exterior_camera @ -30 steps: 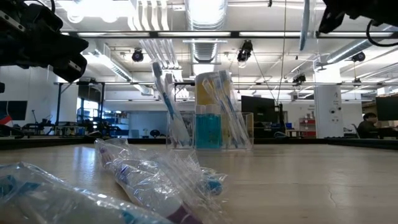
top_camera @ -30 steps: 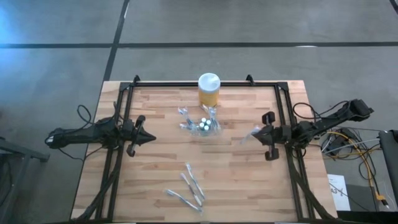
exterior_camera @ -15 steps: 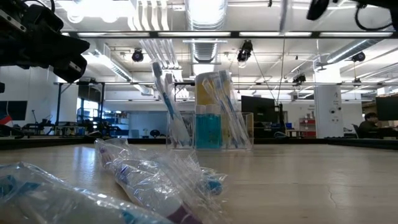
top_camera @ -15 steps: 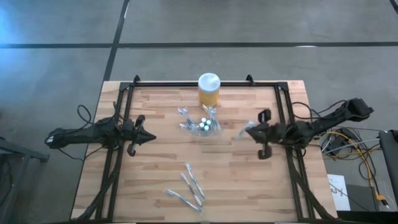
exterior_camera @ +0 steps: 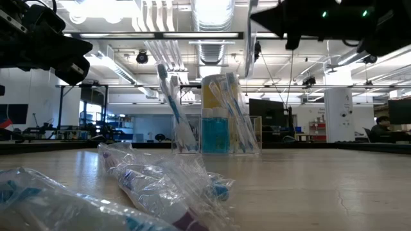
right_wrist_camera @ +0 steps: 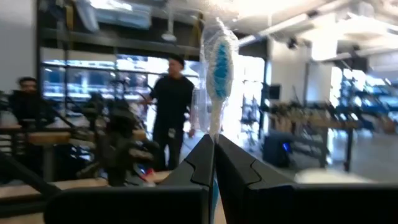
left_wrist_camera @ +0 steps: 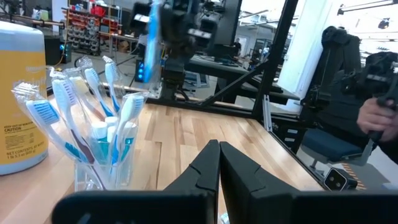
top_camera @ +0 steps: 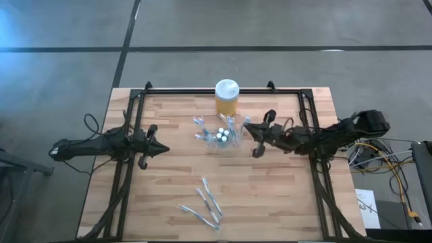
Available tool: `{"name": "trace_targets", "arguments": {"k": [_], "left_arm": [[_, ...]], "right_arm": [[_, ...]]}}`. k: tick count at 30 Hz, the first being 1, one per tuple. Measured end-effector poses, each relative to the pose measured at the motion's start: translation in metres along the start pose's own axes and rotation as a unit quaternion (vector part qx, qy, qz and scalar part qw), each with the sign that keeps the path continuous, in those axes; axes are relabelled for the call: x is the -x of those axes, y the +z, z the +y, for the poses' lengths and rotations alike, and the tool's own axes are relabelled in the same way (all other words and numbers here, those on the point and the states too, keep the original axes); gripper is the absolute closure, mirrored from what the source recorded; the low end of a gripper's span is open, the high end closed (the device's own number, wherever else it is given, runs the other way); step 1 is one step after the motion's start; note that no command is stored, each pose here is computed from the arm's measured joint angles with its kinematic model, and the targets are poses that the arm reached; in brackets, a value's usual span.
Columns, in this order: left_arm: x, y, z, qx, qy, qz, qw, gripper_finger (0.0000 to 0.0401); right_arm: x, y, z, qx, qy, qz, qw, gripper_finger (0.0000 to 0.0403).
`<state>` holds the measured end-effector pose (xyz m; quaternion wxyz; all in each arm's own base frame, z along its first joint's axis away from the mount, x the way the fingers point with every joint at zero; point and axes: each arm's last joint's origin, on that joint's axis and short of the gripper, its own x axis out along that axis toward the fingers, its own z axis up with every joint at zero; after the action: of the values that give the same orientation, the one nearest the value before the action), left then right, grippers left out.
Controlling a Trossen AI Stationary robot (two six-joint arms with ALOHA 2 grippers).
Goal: Pick & Place toothbrushing station
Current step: Put the blue toothbrush into the transparent organizer
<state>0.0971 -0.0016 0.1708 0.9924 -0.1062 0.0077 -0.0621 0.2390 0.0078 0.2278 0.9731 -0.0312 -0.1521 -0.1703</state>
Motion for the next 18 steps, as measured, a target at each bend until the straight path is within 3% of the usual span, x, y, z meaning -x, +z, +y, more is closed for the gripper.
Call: {"name": "trace_targets", "arguments": {"k": [8, 18], "left_arm": [[0.0, 0.0, 0.0, 0.0, 0.0, 0.001, 1.0, 0.0387], [0.0, 0.0, 0.0, 0.0, 0.0, 0.001, 1.0, 0.0387]], "right_arm": [[0.004, -0.027, -0.009, 0.005, -0.043, -0.002, 0.999, 0.0395], [0.0, -0.06, -0.005, 0.045, -0.082, 0.064, 0.994, 0.0395]]}}
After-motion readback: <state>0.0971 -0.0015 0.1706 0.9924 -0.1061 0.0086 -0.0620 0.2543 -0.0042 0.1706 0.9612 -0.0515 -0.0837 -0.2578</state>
